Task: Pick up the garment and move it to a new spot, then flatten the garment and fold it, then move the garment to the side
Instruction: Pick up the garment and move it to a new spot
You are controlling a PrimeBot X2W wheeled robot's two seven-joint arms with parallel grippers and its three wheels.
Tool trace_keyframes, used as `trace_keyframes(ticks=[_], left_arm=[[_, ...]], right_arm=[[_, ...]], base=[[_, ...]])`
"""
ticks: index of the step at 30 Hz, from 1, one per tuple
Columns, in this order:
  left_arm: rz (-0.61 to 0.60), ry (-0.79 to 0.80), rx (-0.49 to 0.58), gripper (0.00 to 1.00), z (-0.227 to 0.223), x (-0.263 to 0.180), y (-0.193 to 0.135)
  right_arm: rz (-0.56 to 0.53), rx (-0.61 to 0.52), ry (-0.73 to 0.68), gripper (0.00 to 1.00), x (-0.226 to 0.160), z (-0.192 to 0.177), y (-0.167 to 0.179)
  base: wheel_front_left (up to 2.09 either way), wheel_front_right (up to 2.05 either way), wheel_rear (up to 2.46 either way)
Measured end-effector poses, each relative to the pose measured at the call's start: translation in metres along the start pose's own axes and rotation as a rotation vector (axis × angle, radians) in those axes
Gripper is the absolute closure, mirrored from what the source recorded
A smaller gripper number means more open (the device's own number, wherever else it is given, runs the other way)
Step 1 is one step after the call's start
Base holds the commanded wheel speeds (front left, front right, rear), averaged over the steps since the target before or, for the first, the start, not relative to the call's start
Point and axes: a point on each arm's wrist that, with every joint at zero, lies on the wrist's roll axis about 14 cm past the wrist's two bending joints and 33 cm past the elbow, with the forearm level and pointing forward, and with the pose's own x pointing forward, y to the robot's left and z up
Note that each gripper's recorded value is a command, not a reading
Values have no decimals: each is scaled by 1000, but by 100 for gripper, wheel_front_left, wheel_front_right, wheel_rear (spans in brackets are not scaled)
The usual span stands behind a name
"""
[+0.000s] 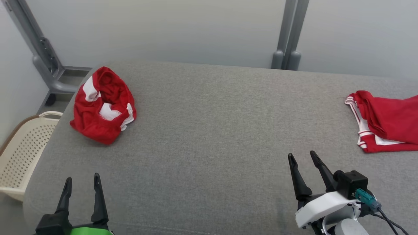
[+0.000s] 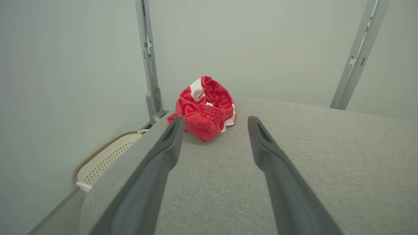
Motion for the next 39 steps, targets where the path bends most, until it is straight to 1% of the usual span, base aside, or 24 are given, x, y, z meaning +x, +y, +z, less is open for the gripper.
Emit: trace_keyframes(ticks=[6, 24, 27, 33, 39], left_arm=[[102, -2, 13, 0, 2, -20, 32], [338, -30, 33, 0, 13, -81, 98], [359, -31, 35, 0, 14, -84, 102], [361, -37, 34, 0, 16, -84, 102], [296, -51, 34, 0, 19, -72, 89]], right_arm=[[88, 13, 26, 0, 15, -9, 28], [344, 39, 75, 0, 40, -26, 115], [362, 40, 75, 0, 44, -26, 121], [369, 38, 77, 0, 46, -26, 123], [348, 33, 72, 0, 43, -24, 116]], base=[[0, 0, 0], [0, 0, 0], [0, 0, 0], [0, 0, 0], [0, 0, 0]])
